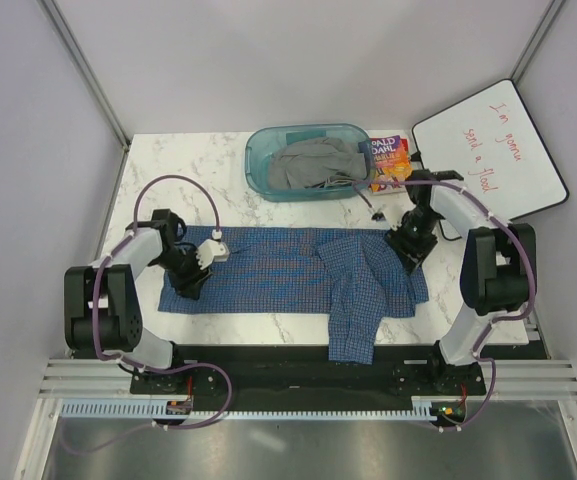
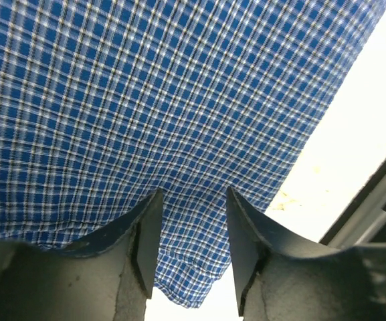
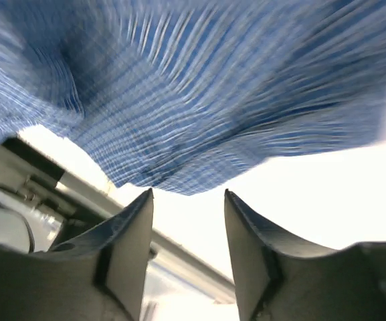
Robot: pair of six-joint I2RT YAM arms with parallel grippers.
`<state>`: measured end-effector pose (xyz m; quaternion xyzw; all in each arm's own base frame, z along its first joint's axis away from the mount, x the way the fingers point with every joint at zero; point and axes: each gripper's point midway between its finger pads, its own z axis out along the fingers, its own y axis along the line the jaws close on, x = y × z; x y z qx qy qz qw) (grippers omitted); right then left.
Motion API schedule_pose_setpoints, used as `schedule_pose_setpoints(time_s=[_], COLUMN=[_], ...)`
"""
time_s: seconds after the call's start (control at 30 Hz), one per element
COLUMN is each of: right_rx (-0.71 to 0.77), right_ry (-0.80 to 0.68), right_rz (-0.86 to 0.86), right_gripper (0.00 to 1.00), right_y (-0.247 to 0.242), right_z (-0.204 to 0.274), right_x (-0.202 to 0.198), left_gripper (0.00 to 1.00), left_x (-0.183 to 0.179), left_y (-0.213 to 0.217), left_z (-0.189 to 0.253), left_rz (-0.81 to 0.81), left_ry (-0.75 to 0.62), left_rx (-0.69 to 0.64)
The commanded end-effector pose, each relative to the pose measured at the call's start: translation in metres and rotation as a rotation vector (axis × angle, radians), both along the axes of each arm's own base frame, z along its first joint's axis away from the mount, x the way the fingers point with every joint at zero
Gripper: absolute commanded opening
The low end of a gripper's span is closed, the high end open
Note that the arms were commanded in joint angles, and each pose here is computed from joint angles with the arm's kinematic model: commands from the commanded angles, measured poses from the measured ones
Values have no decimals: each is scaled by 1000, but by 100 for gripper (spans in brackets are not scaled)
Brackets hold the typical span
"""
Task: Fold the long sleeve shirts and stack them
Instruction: Fold the shirt
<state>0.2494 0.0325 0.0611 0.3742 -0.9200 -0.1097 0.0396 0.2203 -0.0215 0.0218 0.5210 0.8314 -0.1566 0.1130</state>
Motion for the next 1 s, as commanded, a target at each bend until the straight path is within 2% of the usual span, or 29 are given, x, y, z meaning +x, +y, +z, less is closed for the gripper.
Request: schedule_pose_setpoints(time_s=[0.0,0.13,0.3,0.5,0.63,0.73,0.77,0.83,0.93,0.97], right_rx=[98,121,139,113,93,76,71,64,58,56], right_ry=[-176,-245,-247,-225,-201,-196,-200,-212,-230,-236], right_rz=[42,45,74,141,170,188,192,194,206,208], right_gripper=[59,70,80,80,76,62,50,38,12,0], right_y=[16,27,48,67,73,74,74,73,74,75], right_z=[47,55,44,17,3,0,0,3,11,13], right_x=[51,92,113,116,111,110,110,114,117,118], left_gripper=[52,57,60,61,61,61,60,60,59,58], left_x=[13,24,30,32,32,33,34,35,36,36], left_y=[-9,-12,-16,-16,-15,-14,-14,-14,-14,-13], left_z=[23,29,31,24,21,18,18,19,18,18], left_rz=[-27,-16,11,22,21,18,18,19,19,21], left_ry=[-45,-64,-59,-39,-32,-30,-33,-35,-37,-37], left_rx=[-57,-74,-99,-98,-97,-88,-88,-91,-89,-86])
